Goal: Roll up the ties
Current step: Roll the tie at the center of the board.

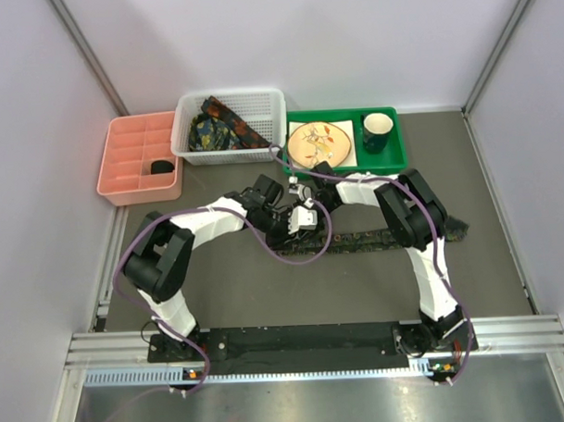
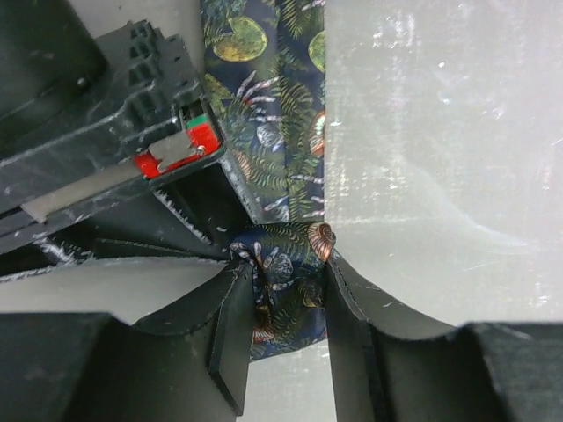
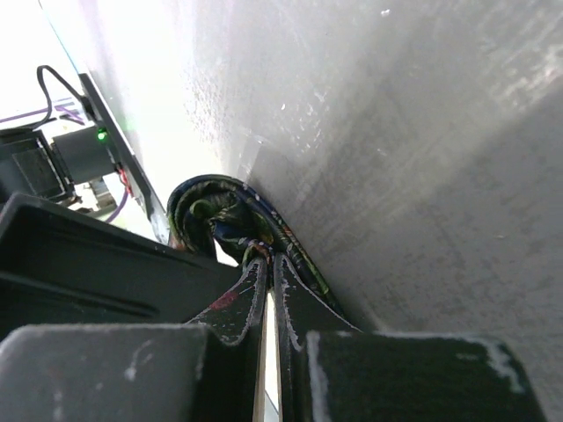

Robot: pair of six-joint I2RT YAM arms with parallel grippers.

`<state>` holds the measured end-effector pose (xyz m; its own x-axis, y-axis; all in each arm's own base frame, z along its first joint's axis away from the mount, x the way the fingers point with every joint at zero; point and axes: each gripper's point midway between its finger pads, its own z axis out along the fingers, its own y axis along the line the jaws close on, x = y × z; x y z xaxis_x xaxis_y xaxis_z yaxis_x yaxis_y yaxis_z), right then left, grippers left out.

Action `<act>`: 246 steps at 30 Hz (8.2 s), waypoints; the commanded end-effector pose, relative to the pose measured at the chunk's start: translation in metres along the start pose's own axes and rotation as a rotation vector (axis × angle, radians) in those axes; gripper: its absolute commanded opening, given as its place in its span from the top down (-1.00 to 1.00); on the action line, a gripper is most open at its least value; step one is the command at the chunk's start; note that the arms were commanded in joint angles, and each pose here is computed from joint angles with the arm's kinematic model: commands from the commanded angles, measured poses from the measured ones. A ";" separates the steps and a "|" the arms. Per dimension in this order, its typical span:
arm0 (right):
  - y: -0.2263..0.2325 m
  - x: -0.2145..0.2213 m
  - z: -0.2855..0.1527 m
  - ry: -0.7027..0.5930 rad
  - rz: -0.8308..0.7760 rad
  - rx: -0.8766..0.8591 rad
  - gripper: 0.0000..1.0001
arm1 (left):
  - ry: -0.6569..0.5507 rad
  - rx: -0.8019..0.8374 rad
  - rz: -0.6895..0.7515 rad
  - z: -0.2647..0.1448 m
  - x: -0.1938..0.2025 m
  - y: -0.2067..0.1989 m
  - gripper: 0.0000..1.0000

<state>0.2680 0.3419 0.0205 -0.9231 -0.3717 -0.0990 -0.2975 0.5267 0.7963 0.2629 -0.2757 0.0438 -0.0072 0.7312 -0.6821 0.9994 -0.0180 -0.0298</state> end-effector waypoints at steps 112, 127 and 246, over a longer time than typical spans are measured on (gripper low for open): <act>0.023 0.011 -0.071 -0.100 0.144 -0.123 0.25 | 0.365 0.057 0.022 0.041 0.052 -0.008 0.36; 0.017 0.019 -0.037 -0.030 0.115 -0.118 0.24 | 0.366 0.067 0.020 0.040 0.052 -0.010 0.35; 0.008 0.009 -0.074 -0.109 0.163 -0.057 0.22 | 0.209 -0.022 0.037 0.040 0.018 -0.003 0.29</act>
<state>0.2700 0.2799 0.0609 -0.9843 -0.1764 0.0070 -0.0923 0.5480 0.8313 0.2642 -0.3054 0.0208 0.0475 0.8071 -0.5885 0.9989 -0.0414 0.0238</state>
